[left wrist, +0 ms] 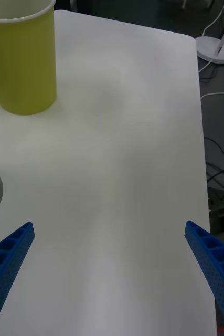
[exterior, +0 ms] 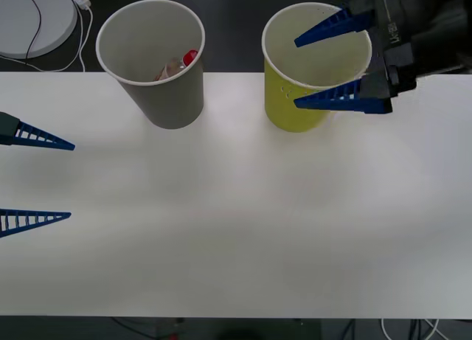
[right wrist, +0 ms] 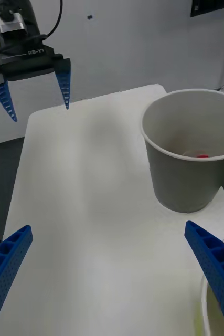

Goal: Put the can into the green bin and the plastic bottle into the gray bin

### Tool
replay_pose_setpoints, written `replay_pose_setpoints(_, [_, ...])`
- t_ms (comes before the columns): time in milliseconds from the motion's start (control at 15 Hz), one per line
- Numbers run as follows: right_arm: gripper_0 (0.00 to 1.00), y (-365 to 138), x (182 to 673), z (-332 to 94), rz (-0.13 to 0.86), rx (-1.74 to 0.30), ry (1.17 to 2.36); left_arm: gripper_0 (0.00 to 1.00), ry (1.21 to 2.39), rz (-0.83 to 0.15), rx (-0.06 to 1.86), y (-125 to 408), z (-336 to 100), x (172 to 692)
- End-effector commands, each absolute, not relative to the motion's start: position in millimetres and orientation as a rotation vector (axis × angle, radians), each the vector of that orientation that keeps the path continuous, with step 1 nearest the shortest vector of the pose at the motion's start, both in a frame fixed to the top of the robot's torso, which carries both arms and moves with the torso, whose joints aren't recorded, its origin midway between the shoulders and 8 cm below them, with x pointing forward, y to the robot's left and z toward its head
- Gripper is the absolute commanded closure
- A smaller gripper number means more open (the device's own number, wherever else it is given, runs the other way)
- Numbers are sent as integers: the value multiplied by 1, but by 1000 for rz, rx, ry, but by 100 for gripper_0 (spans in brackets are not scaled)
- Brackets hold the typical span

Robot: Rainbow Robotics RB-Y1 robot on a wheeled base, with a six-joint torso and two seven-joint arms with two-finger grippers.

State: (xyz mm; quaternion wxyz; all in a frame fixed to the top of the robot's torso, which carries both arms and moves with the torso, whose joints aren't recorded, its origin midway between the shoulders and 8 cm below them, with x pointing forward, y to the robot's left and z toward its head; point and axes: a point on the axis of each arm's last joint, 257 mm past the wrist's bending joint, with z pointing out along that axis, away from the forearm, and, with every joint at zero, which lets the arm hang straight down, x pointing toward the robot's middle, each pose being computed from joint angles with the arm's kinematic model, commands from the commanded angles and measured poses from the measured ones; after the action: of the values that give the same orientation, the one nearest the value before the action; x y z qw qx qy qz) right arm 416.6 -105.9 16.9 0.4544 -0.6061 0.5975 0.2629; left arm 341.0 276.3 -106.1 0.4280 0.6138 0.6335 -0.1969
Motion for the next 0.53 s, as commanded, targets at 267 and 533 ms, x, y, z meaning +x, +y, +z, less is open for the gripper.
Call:
replay_pose_setpoints(267, [0, -142, 379, -6, 613, -1533, 1454, 0, 1582, -492, 1533, 276, -106, 341])
replay_pose_setpoints(533, [0, -167, 363, -24, 558, -1576, 1416, 0, 1582, -492, 1533, 276, -106, 341])
